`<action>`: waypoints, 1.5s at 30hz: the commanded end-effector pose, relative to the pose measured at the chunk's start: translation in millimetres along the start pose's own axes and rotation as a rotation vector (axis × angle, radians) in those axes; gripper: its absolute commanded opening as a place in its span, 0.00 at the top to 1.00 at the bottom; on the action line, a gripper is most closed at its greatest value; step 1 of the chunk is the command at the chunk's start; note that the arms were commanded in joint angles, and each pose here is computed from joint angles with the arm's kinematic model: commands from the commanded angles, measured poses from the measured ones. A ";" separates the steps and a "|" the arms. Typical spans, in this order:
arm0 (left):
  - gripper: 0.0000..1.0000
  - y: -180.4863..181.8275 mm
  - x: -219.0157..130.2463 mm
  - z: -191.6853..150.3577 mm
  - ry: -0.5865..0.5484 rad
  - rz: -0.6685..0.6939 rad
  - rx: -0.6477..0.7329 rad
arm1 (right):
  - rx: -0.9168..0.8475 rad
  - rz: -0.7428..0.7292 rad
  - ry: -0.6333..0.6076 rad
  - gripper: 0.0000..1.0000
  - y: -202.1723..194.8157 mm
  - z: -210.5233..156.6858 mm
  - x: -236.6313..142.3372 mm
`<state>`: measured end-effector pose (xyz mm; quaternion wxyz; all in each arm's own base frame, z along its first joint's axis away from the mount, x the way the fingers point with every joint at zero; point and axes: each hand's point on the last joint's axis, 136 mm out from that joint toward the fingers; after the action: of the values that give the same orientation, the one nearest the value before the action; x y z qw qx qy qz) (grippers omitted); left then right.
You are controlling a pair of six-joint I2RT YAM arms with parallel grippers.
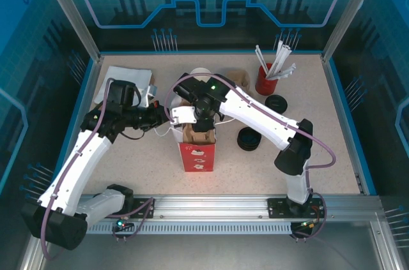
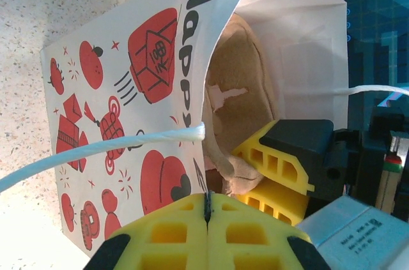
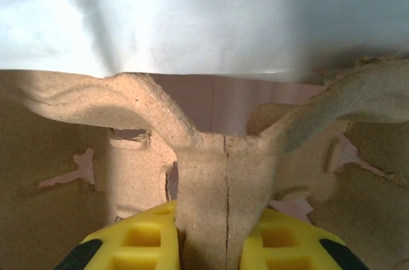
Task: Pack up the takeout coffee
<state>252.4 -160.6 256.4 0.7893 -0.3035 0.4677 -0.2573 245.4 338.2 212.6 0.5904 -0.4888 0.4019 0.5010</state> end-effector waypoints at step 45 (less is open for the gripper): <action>1.00 -5.0 8.0 -10.2 0.022 -0.011 -0.007 | 0.179 -0.034 0.137 0.80 -21.9 -13.3 20.4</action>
<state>256.9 -161.2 250.2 0.7946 -0.3098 0.4666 -0.2344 273.0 324.4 196.2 0.6111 -0.4728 0.4861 0.4082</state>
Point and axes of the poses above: each hand's point on the last joint's axis, 136 mm out from that joint toward the fingers, its own x axis out along the fingers, its own y axis along the line the jaws close on, z = x × y, and after that the axes turned 6 degrees about x, right-handed
